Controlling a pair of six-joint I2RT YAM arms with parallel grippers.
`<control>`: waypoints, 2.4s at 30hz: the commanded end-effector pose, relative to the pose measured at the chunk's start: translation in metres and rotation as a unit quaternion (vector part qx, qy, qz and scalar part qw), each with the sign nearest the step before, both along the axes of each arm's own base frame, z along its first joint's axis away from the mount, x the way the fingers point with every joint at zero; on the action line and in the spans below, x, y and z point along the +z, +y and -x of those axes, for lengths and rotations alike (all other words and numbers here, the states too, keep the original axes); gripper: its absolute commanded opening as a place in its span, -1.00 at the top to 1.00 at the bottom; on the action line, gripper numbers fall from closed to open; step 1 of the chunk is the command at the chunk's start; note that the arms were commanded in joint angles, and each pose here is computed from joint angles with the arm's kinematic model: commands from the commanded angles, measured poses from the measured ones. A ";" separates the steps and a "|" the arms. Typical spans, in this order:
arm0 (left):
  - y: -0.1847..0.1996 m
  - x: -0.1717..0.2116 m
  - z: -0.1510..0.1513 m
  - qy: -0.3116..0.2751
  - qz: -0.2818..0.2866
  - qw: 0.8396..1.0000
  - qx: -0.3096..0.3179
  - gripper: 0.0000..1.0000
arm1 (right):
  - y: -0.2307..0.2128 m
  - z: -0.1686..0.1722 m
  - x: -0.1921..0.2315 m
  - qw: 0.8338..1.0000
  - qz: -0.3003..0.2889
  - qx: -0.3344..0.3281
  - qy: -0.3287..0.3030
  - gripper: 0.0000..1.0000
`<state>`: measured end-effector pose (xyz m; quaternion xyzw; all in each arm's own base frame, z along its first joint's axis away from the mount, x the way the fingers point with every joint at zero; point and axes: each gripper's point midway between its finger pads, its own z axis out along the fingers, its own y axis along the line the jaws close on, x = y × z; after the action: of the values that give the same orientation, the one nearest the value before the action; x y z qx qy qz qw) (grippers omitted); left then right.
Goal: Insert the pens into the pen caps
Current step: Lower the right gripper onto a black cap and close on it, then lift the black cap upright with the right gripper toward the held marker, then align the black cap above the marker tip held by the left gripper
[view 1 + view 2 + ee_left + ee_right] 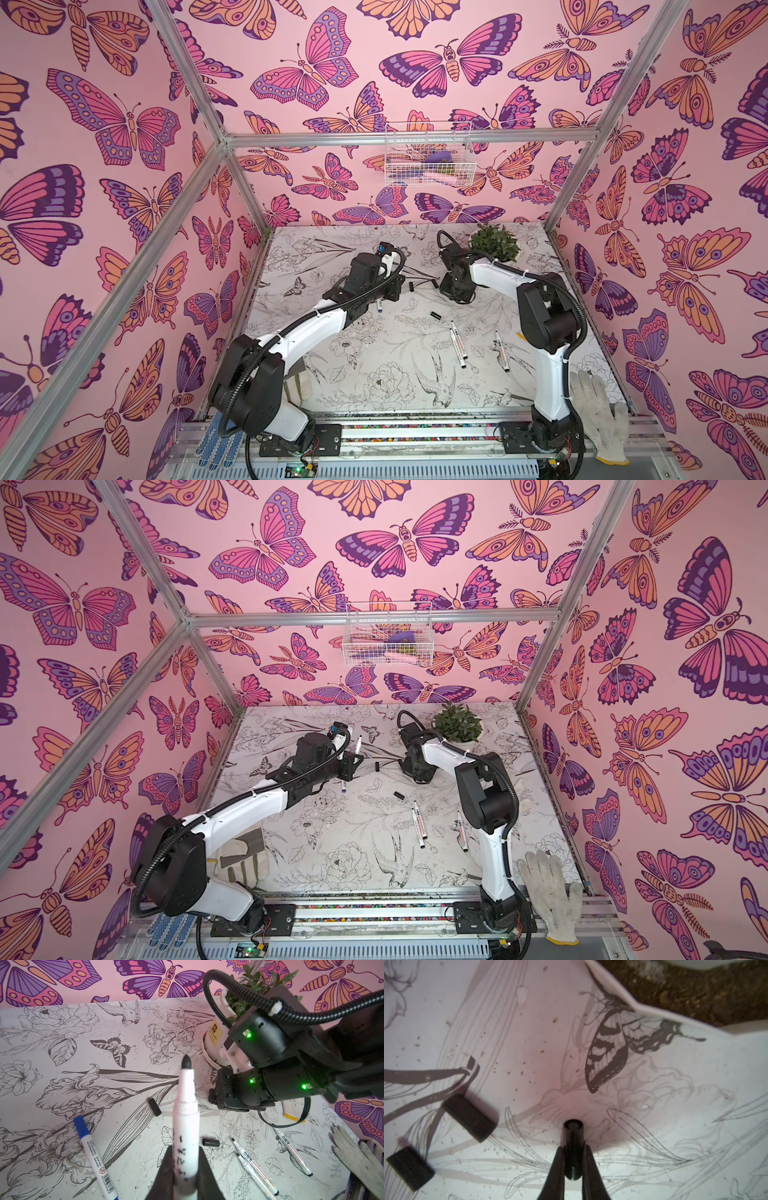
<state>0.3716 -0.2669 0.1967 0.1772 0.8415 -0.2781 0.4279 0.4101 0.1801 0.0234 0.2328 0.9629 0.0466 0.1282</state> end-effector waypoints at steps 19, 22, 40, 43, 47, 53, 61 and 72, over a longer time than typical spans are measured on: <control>-0.086 0.005 0.065 0.012 0.049 0.973 -0.227 1.00 | 0.034 0.049 0.249 0.878 -0.212 0.204 -0.377 1.00; -0.088 0.010 0.066 0.006 0.054 0.972 -0.228 1.00 | 0.042 0.052 0.251 0.870 -0.233 0.221 -0.373 1.00; -0.096 0.016 0.063 -0.006 0.051 0.974 -0.221 1.00 | 0.059 0.062 0.245 0.853 -0.271 0.264 -0.360 1.00; -0.096 0.015 0.062 -0.005 0.052 0.974 -0.220 1.00 | 0.058 0.064 0.246 0.854 -0.269 0.266 -0.358 1.00; -0.097 0.014 0.062 -0.003 0.052 0.974 -0.221 1.00 | 0.056 0.067 0.247 0.852 -0.267 0.265 -0.363 1.00; -0.096 0.013 0.064 -0.001 0.052 0.973 -0.223 1.00 | 0.052 0.064 0.254 0.850 -0.257 0.263 -0.376 1.00; -0.096 0.014 0.065 -0.003 0.053 0.973 -0.225 1.00 | 0.053 0.060 0.251 0.852 -0.258 0.262 -0.373 1.00; -0.095 0.016 0.065 -0.006 0.054 0.973 -0.224 1.00 | 0.052 0.060 0.241 0.858 -0.253 0.262 -0.363 1.00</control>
<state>0.3046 -0.3581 0.2027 0.3380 0.7720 -0.4054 0.3542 0.3448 0.2345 0.2664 -0.0316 0.8287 0.4112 0.3784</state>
